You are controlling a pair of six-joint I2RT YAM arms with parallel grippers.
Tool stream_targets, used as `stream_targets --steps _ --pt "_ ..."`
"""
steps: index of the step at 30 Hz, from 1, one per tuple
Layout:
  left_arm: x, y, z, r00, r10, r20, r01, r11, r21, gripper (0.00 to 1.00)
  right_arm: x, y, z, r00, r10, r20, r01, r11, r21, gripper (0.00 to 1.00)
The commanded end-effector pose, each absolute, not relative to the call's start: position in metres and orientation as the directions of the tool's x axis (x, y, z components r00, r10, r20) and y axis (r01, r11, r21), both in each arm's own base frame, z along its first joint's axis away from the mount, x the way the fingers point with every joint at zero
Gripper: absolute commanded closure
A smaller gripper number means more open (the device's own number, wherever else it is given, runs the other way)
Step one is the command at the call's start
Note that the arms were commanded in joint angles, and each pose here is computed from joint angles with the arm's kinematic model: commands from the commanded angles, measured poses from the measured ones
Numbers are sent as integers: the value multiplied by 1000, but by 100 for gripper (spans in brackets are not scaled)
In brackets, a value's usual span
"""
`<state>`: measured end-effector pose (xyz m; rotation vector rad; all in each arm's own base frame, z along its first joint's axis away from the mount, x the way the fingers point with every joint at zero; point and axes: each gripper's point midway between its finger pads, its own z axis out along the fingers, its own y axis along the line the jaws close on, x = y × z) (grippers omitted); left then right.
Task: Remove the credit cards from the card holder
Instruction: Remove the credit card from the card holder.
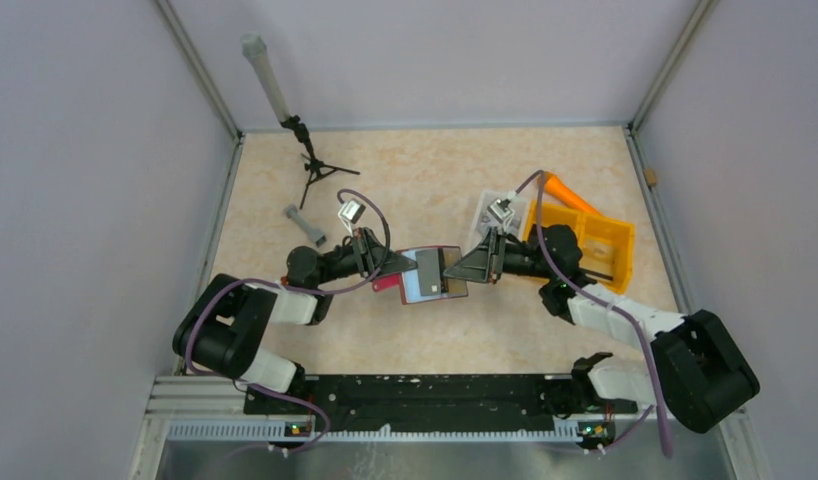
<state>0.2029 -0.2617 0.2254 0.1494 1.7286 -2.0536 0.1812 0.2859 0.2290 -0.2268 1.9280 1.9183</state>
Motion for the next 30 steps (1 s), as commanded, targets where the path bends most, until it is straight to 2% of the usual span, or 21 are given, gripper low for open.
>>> stream_targets --steps 1,6,14,17,30 --pt "200 -263 253 -830 -297 -471 531 -165 -831 100 182 286 245 -873 173 -455 -464 -11 886 75" --pt "199 -265 254 -831 -294 -472 531 -169 -830 100 183 290 241 -880 160 -447 -454 -9 891 71" --pt "199 -266 256 -834 -293 -468 528 -174 -831 100 185 293 234 -885 158 -438 -443 1 897 82" --pt "199 -265 257 -834 -293 -467 528 -176 -831 100 184 293 234 -885 159 -437 -443 2 897 100" --pt "199 -263 261 -836 -301 -460 523 -181 -833 100 189 268 217 -868 193 -458 -447 100 889 100"
